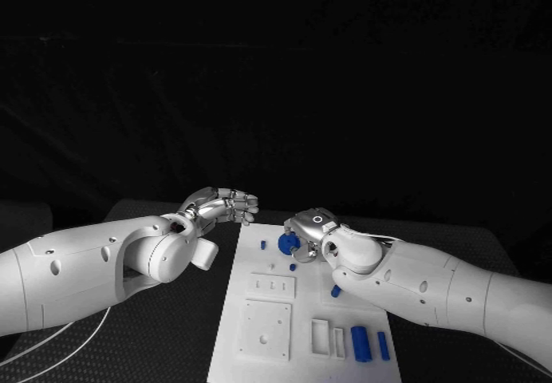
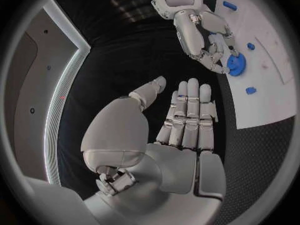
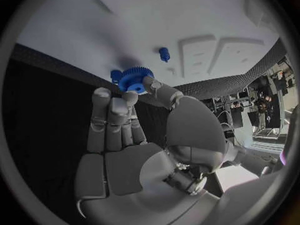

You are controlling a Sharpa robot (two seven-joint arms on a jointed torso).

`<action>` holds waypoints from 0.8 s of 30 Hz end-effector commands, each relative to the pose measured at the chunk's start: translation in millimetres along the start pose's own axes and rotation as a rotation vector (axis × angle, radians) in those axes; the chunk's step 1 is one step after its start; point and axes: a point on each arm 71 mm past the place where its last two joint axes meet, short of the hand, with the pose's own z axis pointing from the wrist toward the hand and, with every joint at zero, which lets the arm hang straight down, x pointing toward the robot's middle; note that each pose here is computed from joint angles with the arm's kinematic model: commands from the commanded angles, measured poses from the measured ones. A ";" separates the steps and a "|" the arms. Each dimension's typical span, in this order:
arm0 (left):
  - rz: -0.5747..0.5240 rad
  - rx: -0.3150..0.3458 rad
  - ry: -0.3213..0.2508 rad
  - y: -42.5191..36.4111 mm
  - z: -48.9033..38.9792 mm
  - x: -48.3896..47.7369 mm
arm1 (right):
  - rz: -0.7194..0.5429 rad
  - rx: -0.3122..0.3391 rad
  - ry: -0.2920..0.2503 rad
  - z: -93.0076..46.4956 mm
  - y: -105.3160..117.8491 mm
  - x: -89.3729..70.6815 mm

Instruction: Assemble the parts on the task board

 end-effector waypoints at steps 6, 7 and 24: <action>0.002 0.013 0.011 -1.8 1.0 2.8 | -0.014 0.001 0.012 1.9 1.5 3.0; 0.002 0.013 0.011 -1.8 1.0 2.9 | -0.015 0.002 0.012 2.0 0.7 3.2; 0.003 0.012 0.011 -1.9 1.3 3.6 | 0.001 0.012 0.019 5.6 -0.5 6.0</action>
